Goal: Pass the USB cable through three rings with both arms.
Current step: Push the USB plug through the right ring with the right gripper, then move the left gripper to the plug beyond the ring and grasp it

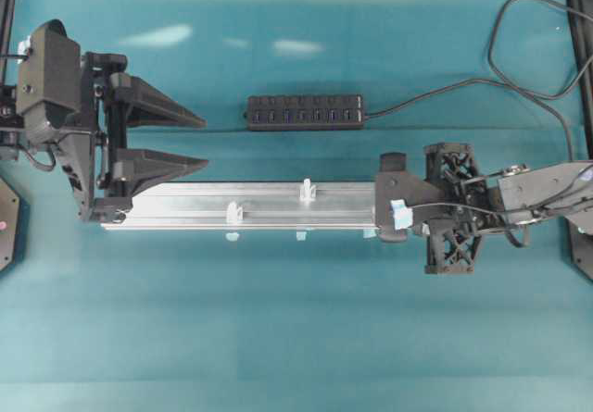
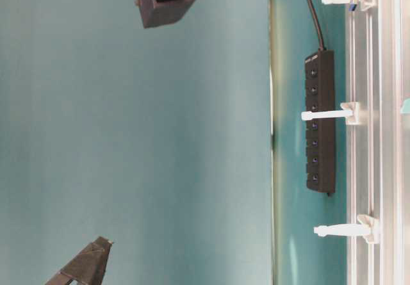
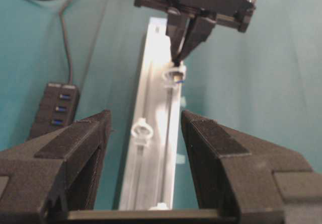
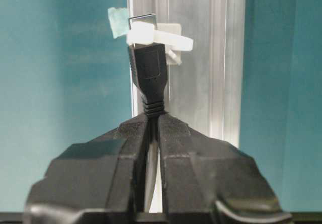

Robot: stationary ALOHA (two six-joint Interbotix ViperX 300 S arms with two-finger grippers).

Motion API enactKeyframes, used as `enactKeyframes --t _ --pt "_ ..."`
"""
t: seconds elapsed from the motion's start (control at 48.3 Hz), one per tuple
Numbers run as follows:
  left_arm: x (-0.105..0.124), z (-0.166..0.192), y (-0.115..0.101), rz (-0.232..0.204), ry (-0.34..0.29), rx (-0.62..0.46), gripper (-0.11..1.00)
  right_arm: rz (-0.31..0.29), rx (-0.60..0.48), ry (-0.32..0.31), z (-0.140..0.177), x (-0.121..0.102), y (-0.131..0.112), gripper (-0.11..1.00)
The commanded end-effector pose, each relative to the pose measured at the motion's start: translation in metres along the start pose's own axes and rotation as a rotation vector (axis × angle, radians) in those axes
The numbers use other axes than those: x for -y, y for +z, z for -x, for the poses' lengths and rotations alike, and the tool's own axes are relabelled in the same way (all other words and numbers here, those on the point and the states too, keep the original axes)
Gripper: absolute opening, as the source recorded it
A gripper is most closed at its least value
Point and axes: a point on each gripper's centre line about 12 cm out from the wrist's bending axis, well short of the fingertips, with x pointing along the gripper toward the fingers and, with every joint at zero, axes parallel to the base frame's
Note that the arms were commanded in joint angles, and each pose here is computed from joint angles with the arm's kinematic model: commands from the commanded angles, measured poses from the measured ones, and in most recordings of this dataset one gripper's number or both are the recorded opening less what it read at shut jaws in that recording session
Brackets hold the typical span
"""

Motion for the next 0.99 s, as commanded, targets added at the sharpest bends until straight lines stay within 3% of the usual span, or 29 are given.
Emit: enactKeyframes --t 0.0,0.579,0.972 --pt "-0.001 0.002 0.013 0.001 0.002 0.037 0.60 -0.011 0.032 -0.001 0.002 0.002 0.011 -0.09" --pt "-0.001 -0.003 0.012 0.001 0.002 0.028 0.60 -0.023 0.065 0.002 0.002 0.004 0.019 -0.09" --pt "0.001 -0.060 0.000 -0.006 0.000 -0.087 0.61 -0.026 0.099 0.012 0.003 0.003 0.022 -0.09"
